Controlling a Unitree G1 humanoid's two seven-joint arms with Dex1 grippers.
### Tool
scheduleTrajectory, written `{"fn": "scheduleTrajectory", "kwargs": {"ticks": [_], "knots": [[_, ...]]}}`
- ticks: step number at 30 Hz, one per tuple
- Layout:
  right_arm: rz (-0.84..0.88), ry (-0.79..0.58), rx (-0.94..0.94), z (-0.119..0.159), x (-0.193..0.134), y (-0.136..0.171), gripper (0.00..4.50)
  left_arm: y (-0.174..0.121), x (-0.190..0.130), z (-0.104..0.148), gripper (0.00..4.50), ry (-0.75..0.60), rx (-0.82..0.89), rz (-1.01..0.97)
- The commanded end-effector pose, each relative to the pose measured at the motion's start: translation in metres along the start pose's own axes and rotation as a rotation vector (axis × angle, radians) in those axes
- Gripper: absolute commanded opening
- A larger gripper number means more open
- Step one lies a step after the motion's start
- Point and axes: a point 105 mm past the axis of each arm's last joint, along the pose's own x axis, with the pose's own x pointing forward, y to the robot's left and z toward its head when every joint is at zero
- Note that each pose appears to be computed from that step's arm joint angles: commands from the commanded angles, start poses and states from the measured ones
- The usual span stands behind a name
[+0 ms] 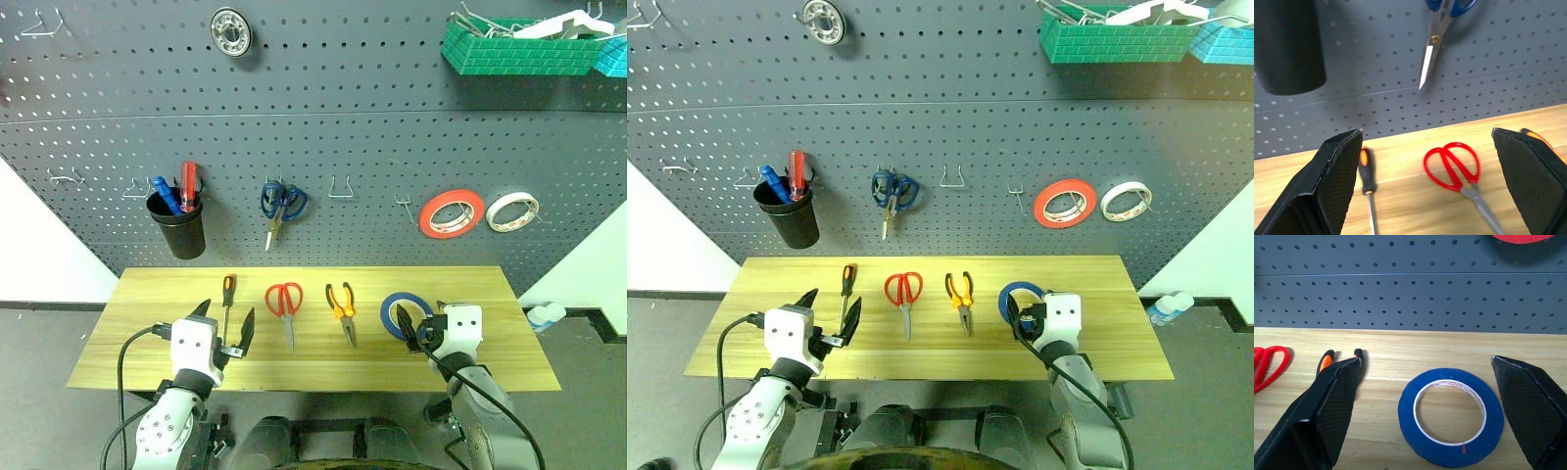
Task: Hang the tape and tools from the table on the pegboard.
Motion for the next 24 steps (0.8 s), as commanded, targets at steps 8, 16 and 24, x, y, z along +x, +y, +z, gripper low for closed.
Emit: {"fn": "scheduleTrajectory", "kwargs": {"ticks": [8, 16, 24], "knots": [[0.014, -0.060, -0.007, 0.017, -0.001, 0.004, 4.50, -0.122, 0.006, -0.005, 4.42, -0.006, -0.089, -0.285], [0.014, -0.058, -0.004, 0.016, -0.001, 0.005, 4.50, -0.156, 0.002, 0.001, 4.42, -0.030, -0.070, -0.355], [0.019, -0.057, -0.003, 0.015, 0.000, 0.007, 4.50, -0.155, 0.002, 0.006, 4.42, -0.045, -0.096, -0.339]]}}
